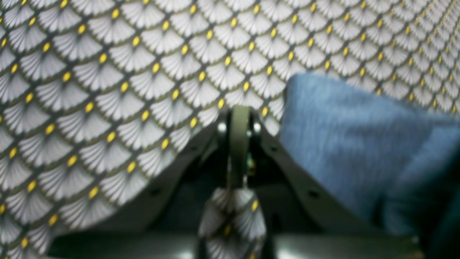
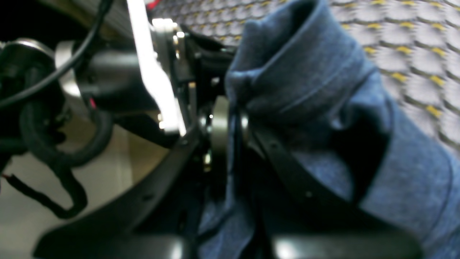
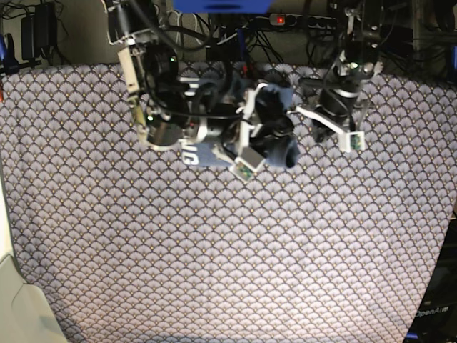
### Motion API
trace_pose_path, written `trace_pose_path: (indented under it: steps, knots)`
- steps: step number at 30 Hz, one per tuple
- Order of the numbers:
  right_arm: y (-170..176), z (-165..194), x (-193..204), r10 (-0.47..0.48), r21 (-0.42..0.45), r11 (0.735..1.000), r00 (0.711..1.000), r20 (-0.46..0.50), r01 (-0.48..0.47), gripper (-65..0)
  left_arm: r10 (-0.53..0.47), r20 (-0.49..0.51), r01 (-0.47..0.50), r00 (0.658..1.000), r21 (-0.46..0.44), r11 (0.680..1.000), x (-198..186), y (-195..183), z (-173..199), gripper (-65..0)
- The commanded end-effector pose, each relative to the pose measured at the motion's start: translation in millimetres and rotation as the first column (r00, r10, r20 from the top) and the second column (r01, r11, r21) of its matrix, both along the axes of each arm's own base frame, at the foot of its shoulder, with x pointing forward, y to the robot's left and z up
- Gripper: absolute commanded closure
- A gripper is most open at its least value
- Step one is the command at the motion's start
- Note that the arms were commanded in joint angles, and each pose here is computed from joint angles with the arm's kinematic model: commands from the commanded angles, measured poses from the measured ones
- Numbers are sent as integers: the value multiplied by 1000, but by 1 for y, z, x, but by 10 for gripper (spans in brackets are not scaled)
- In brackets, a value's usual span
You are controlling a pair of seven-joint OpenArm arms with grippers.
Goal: Fold the T-shirt properly
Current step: 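Fold the grasped end over onto the stack with the right gripper, then release the fold and press it flat with the right gripper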
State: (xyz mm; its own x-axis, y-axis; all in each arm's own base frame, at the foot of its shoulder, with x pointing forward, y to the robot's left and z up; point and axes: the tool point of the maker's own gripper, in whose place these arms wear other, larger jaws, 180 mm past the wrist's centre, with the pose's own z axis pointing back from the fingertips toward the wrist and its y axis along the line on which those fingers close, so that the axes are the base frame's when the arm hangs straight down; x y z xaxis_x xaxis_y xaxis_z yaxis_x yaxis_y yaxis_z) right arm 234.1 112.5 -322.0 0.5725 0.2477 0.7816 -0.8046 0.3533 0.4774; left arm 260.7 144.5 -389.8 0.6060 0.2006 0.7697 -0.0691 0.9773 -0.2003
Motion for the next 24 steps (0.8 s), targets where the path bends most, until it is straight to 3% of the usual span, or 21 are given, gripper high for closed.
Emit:
trace_pose_path:
  steps: [1, 6, 13, 21, 24]
  knots:
    - [9, 18, 8, -4, 67, 998, 1000, 28, 2, 0, 17, 49, -17, 999, 9, 1000, 6, 8, 13, -3]
    - [12, 6, 18, 5, 51, 999, 1000, -8, -5, 0, 102, 13, -103, 995, 50, 993, -14, 45, 5, -3]
    - [1, -12, 31, 5, -2, 1000, 999, -37, -5, -5, 107, -15, -106, 994, 75, 992, -28, 55, 0, -3]
    - [11, -8, 30, 8, 22, 1000, 999, -49, -7, -237, 90, 34, -92, 995, 79, 993, -26, 51, 21, -3]
    - [15, -4, 30, 10, 36, 999, 999, -45, -8, -297, 89, 34, -92, 995, 82, 992, -26, 51, 21, -3]
